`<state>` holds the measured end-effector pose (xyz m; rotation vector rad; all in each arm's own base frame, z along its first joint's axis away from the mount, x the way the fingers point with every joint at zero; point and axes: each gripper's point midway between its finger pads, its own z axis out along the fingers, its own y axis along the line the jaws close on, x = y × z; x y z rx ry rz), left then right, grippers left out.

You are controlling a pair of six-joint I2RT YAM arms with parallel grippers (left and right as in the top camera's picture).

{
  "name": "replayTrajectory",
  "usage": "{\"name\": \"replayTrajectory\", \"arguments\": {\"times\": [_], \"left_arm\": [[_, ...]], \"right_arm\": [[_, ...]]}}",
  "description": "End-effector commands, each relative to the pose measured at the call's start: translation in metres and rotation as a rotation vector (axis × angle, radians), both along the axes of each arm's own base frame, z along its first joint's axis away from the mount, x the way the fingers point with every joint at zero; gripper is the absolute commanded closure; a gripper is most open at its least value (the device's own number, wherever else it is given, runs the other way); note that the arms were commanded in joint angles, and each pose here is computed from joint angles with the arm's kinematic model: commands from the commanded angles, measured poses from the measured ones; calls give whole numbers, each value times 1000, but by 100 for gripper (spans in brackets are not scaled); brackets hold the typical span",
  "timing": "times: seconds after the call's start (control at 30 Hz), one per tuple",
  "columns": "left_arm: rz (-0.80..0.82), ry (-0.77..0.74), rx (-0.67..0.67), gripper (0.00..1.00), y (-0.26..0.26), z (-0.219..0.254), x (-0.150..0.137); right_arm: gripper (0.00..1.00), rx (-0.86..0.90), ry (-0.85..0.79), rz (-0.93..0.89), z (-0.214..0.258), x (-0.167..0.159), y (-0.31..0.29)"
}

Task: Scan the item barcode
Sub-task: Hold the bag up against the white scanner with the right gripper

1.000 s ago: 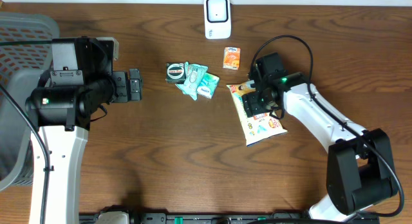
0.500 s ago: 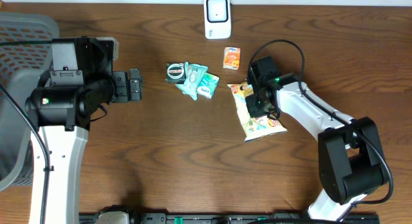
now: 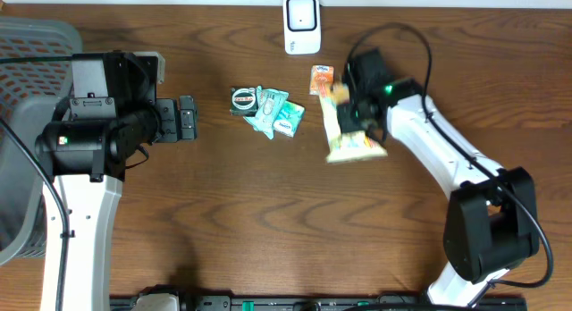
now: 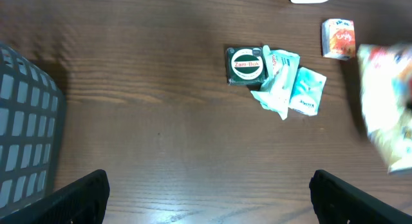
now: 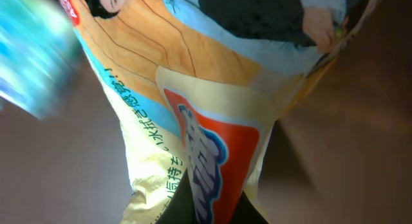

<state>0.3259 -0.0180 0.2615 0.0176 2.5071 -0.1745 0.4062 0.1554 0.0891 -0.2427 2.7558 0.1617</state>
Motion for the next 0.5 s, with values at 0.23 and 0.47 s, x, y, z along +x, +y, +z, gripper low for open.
{"name": "replayTrajectory", "arguments": {"times": [0.23, 0.47], "left_arm": [[-1, -3, 13, 2, 3, 1, 1], [-1, -3, 13, 2, 3, 1, 1]], "right_arm": [[99, 175, -405, -16, 103, 77, 31], [99, 297, -718, -13, 162, 125, 49]]}}
